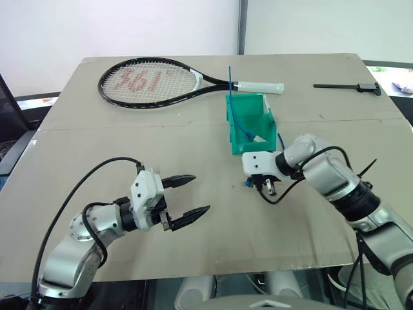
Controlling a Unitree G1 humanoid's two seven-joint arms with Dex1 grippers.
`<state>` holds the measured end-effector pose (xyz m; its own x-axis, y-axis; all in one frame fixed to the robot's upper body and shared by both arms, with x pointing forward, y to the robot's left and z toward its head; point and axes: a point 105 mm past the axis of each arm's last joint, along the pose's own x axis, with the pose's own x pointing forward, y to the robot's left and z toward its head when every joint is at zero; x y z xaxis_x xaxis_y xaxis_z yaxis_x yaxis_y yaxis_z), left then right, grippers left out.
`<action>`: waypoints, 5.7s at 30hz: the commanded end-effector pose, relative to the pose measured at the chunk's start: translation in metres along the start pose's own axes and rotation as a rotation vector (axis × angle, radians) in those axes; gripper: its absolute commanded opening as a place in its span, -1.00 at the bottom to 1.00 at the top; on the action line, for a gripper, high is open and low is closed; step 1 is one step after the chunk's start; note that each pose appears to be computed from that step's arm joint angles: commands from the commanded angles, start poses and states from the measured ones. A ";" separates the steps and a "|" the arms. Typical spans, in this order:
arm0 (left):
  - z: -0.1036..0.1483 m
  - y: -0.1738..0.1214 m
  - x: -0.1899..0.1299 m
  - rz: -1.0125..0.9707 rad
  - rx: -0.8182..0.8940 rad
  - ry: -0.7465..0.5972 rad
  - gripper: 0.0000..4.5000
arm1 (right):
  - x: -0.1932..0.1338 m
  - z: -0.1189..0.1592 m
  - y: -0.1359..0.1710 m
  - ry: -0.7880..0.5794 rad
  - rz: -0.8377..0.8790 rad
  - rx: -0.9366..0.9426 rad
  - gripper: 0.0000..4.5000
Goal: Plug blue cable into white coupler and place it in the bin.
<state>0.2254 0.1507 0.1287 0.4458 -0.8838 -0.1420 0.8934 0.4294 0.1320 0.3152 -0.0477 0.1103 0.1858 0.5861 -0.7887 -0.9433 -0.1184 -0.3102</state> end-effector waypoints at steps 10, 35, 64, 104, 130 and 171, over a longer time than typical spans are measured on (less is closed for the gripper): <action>-0.003 0.011 0.036 -0.092 0.068 0.057 1.00 | -0.074 0.021 0.021 -0.399 -0.205 0.128 0.96; -0.041 0.023 0.135 -0.271 0.186 0.183 -0.74 | -0.109 -0.052 0.117 -0.327 -0.687 0.451 1.00; 0.080 0.013 0.125 -0.270 0.478 -0.358 -1.00 | -0.112 0.024 0.057 -1.144 -0.615 1.236 0.44; 0.018 0.098 -0.041 0.300 0.091 -0.006 0.97 | -0.093 0.027 0.035 -1.122 -0.381 1.213 -1.00; -0.050 0.129 -0.095 0.245 0.096 0.349 0.62 | -0.085 0.030 0.034 -1.110 -0.361 1.166 -1.00; -0.038 0.037 0.096 -0.393 0.228 0.298 -0.87 | -0.061 0.021 0.005 -0.580 -0.326 0.408 -1.00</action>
<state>0.3037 0.0889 0.0859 0.0875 -0.8744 -0.4772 0.9789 -0.0135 0.2041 0.2961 -0.0739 0.1627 0.4486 0.8569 -0.2540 -0.8937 0.4287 -0.1319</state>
